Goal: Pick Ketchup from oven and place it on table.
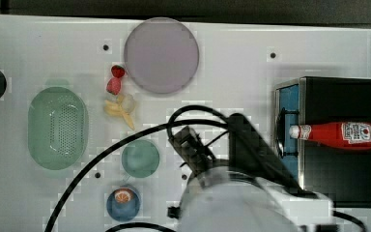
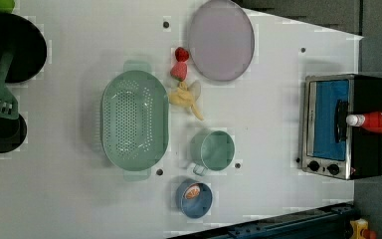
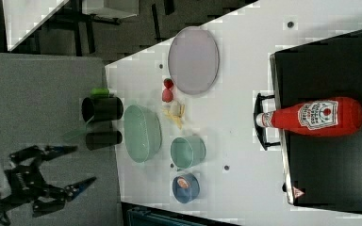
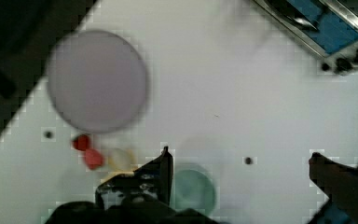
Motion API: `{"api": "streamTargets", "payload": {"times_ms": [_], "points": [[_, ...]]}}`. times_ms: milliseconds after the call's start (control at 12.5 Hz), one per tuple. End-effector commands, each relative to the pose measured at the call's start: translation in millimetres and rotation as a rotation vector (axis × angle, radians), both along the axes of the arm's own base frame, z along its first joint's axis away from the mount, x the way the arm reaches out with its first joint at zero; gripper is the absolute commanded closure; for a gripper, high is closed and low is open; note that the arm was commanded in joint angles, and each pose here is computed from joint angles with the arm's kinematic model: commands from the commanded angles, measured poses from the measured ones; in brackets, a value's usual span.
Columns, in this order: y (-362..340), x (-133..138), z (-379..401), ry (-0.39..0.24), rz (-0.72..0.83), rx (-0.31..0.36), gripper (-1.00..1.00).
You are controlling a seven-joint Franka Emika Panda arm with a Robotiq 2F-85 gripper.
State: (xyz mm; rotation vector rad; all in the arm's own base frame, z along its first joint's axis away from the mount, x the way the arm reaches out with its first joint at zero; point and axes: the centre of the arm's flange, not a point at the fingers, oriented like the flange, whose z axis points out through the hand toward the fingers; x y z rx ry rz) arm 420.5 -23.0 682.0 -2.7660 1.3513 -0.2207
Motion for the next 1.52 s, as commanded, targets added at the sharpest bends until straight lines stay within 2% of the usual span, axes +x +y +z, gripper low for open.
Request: {"api": "streamTargets", "payload": {"times_ms": [80, 400, 640, 800, 1040, 1360, 1520], "points": [[-80, 23, -66, 0.131, -0.174, 0.043, -1.00], [-175, 32, -92, 0.056, -0.348, 0.068, -1.00], [-239, 39, -123, 0.006, -0.465, 0.051, -1.00], [-272, 43, -153, 0.017, -0.527, 0.029, -1.00], [-315, 49, -193, 0.066, -0.606, -0.012, -1.00], [-362, 57, -226, 0.065, -0.676, -0.097, -1.00], [-373, 58, -248, 0.071, -0.717, -0.077, -1.00]]}}
